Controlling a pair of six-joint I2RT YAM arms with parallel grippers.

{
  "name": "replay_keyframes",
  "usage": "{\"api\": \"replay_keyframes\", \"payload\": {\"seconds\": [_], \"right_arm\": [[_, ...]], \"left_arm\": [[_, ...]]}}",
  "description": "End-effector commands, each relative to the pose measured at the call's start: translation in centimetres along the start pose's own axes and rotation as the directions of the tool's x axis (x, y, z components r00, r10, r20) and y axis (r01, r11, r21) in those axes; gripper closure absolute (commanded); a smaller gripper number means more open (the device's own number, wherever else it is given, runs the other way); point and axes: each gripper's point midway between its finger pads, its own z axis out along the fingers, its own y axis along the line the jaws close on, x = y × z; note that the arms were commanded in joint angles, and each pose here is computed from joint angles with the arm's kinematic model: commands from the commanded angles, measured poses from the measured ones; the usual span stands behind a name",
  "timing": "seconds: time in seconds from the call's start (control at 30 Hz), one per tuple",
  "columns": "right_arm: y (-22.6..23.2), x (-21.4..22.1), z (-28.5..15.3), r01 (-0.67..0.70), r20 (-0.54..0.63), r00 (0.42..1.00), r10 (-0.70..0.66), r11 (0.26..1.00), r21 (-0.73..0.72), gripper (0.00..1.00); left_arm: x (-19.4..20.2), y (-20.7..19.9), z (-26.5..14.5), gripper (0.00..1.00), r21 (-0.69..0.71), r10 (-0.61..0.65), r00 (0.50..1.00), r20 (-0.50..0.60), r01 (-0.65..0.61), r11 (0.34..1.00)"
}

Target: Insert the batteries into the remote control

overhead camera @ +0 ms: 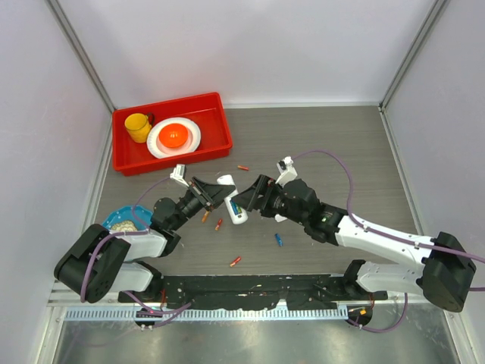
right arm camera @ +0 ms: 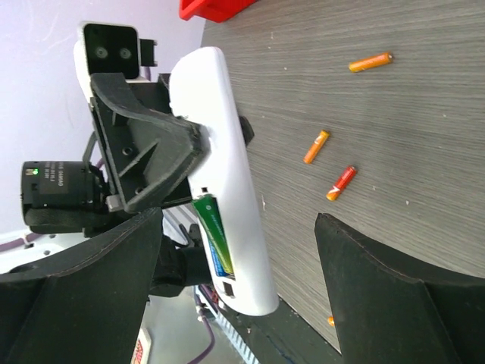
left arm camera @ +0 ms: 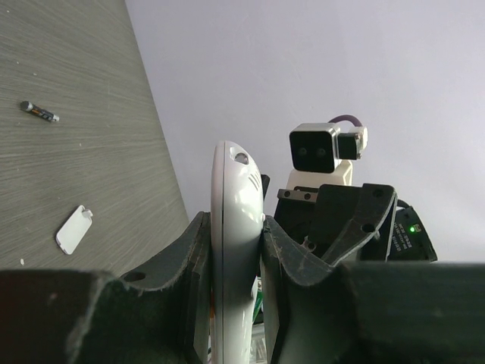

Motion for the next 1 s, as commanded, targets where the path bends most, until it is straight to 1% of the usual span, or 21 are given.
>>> {"api": "replay_keyframes", "payload": {"seconds": [0.0, 0.17, 0.2, 0.33, 0.97], "right_arm": [[2.4, -1.5, 0.2, -0.028, 0.046, 0.998, 0.033, 0.995, -0.095, 0.14], [1.7, -2.0, 0.6, -0.058, 0.058, 0.996, 0.062, 0.995, -0.082, 0.14], [1.9, -1.5, 0.5, -0.062, 0.031, 0.997, 0.065, 0.993, -0.098, 0.14], [1.6, -1.3, 0.8, -0.097, 0.018, 0.995, 0.1, 0.99, -0.105, 0.15], [0.3, -0.7, 1.6, -0.134, -0.001, 0.991, 0.135, 0.987, -0.086, 0.19]], "left_arm": [[-1.2, -7.2, -0.2, 1.0, 0.276, 0.097, 0.993, 0.065, -0.112, 0.955], [-1.2, -7.3, -0.3, 1.0, 0.278, 0.098, 0.993, 0.067, -0.113, 0.954], [-1.2, -7.4, -0.3, 1.0, 0.282, 0.099, 0.993, 0.069, -0.114, 0.953], [-1.2, -7.5, -0.3, 1.0, 0.283, 0.099, 0.993, 0.07, -0.115, 0.952], [-1.4, -8.1, -0.5, 1.0, 0.298, 0.098, 0.992, 0.082, -0.118, 0.947]]}}
